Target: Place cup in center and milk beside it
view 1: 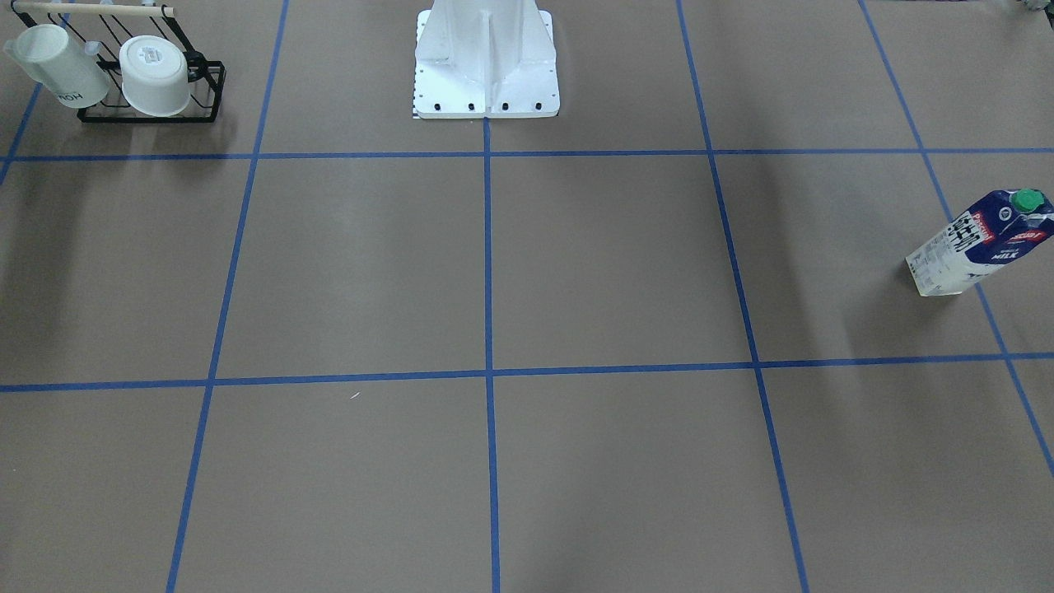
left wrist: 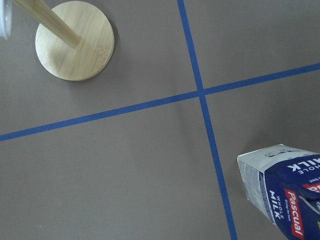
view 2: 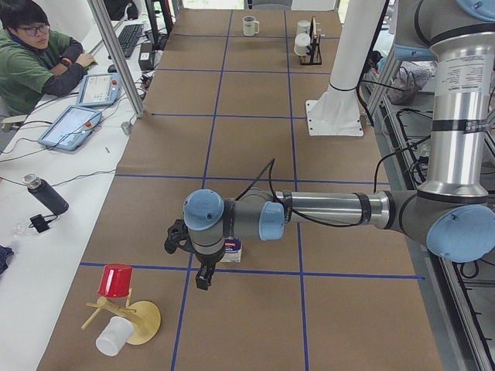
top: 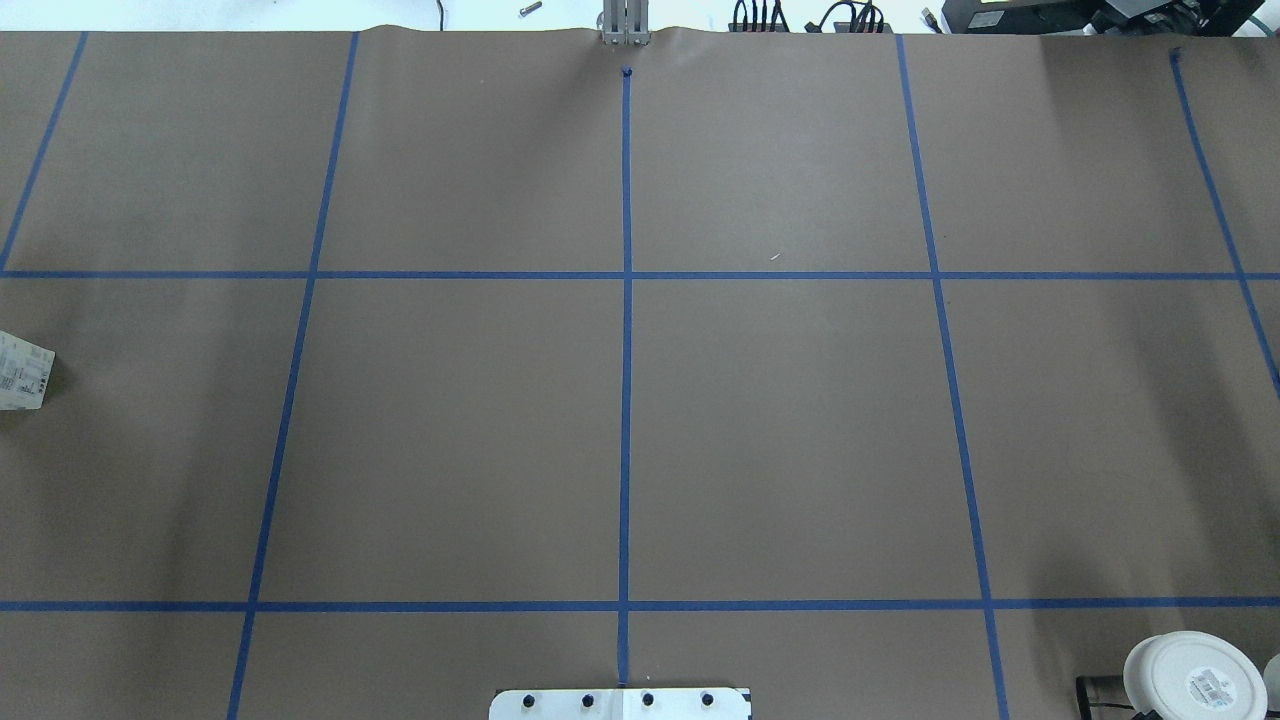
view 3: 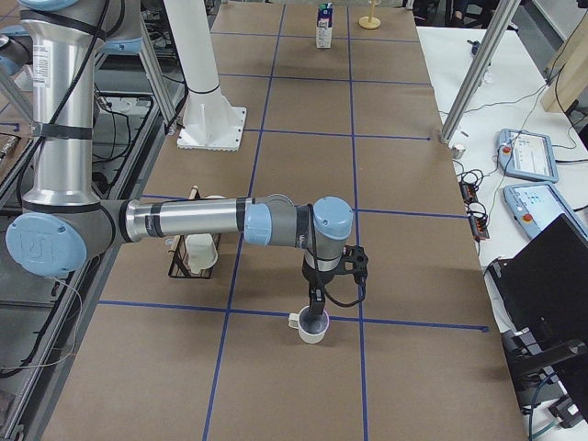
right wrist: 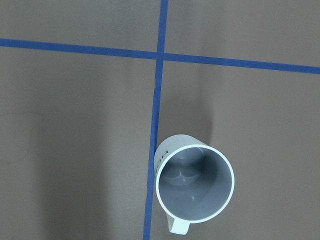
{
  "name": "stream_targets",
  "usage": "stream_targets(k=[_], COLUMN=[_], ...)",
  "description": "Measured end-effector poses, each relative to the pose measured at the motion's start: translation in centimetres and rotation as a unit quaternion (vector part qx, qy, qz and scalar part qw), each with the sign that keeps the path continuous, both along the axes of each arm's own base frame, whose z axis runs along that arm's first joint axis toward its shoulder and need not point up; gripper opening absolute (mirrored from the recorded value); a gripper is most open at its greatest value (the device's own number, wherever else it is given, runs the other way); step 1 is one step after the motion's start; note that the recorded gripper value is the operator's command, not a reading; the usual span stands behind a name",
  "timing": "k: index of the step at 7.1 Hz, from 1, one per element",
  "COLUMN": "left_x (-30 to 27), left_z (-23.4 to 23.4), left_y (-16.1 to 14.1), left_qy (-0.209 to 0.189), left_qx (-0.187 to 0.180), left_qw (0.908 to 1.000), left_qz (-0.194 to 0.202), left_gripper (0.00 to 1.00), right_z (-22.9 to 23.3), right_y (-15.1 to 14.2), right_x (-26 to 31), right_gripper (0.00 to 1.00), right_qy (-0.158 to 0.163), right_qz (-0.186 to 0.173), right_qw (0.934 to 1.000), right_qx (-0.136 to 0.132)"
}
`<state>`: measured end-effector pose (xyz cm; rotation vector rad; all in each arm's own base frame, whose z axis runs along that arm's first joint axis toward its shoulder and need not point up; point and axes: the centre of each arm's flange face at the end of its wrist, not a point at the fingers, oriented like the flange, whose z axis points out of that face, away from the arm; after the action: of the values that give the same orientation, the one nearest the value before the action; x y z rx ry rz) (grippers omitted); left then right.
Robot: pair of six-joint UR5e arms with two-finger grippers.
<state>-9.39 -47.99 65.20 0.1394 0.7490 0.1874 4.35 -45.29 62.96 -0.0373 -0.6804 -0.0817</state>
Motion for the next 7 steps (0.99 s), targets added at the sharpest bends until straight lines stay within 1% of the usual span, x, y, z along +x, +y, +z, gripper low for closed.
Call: stream_targets(k=[2,3,4,5,6,7], left_x=[0.0,0.0,0.0,0.0,0.0,-0.1], left_z=[0.1,0.0,-0.4,-0.9,-1.3,-2.2], left_y=[0.1,0.0,-0.2,-0.4,-0.6,-0.8], left_qy=[-0.001,-0.001,-0.002,-0.003,-0.004,-0.005], left_qx=[0.001,0.009,0.022,0.041,0.058,0.076], left_qw=[1.0000,1.0000,0.9998,0.9992,0.9983,0.9971], left_qz=[0.000,0.000,0.000,0.000,0.000,-0.001], left_gripper=[0.98,0.98,0.98,0.98,0.98,0.98], right_z=[0.0,-0.1,-0.9,-2.6,-4.7,-6.7], right_y=[0.0,-0.1,-0.3,-0.4,-0.6,-1.1], right_x=[0.0,0.0,0.0,-0.1,-0.1,-0.1], right_gripper=[1.00,1.00,1.00,1.00,1.00,1.00], right_qy=[0.000,0.000,-0.002,-0.004,-0.005,-0.006], right_qz=[0.000,0.000,0.000,-0.001,-0.002,-0.001], right_qw=[1.0000,1.0000,0.9999,0.9996,0.9985,0.9960], right_qx=[0.000,0.002,0.011,0.029,0.054,0.090])
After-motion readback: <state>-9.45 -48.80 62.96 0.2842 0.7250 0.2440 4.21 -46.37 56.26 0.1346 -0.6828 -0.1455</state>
